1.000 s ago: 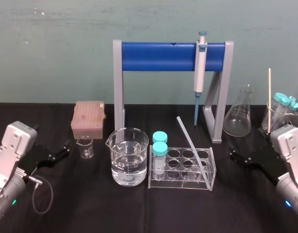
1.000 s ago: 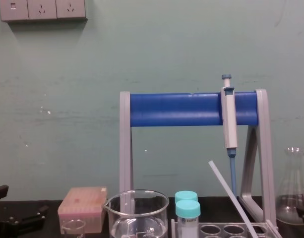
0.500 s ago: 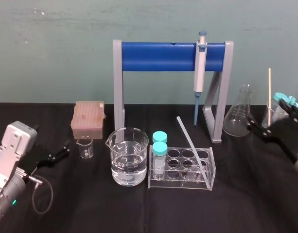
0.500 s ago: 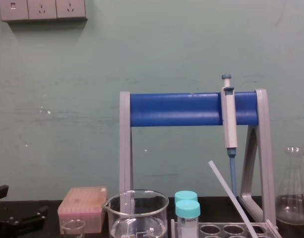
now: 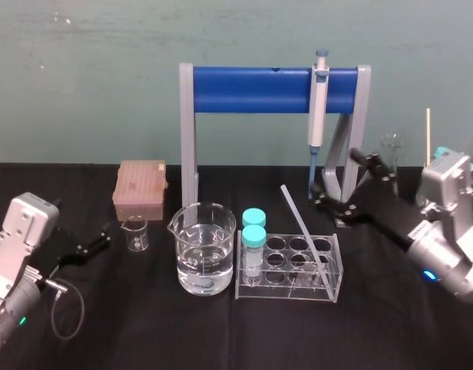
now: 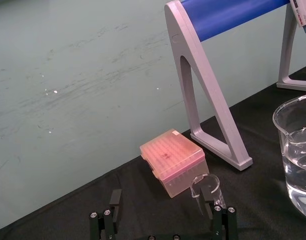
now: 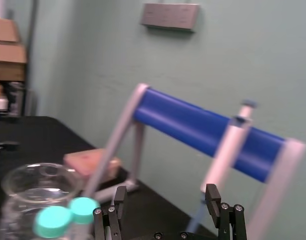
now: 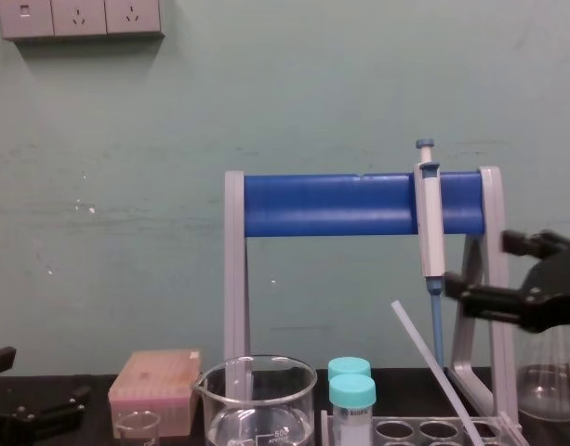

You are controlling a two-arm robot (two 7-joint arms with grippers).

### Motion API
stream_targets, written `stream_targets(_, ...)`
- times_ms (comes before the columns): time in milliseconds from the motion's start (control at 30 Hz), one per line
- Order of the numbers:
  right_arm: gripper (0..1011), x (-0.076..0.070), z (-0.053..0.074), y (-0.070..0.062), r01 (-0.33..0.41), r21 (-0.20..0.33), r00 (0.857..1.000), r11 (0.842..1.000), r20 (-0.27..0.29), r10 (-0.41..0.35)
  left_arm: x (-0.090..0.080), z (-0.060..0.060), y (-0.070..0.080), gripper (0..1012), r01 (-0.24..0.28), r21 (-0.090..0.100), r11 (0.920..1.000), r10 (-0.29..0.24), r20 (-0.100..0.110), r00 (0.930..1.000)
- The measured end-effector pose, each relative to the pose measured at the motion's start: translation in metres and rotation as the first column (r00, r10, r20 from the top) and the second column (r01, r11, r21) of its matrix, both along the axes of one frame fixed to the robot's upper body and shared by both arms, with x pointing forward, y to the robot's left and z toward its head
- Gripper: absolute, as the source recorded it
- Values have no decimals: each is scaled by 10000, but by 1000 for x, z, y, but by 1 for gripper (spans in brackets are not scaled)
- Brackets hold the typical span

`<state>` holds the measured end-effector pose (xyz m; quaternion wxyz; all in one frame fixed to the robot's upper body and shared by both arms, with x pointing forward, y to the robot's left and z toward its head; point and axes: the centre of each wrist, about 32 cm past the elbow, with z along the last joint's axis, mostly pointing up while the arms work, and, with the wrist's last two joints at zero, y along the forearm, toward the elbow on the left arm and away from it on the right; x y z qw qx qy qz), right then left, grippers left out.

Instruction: Pick up the stirring rod with one hand, then place it down.

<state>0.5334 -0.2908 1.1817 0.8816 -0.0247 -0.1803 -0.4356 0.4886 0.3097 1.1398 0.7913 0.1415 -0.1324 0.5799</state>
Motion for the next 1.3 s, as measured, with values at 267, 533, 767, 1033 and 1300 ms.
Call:
stream_targets(267,1002,5,-10,16,-958,-54,9938,9954,-570,953,0,0,0,1000,0,0,10000,0,0,10000)
stream_targets(533,1002,12,-23,22,-1201,155,9836,9926,-1336,1211,0,0,0,1000,0,0,10000,0,1,10000)
stream_targets(767,1002,17,-29,22,-1246,268,9766,9918,-1733,1273,0,0,0,1000,0,0,10000,0,1,10000)
stream_targets(1033,1002,19,-32,23,-1055,341,9745,9938,-1953,1101,0,0,0,1000,0,0,10000,0,0,10000)
stream_targets(1300,1002,19,-32,22,-1067,319,9750,9938,-1926,1109,0,0,0,1000,0,0,10000,0,1,10000)
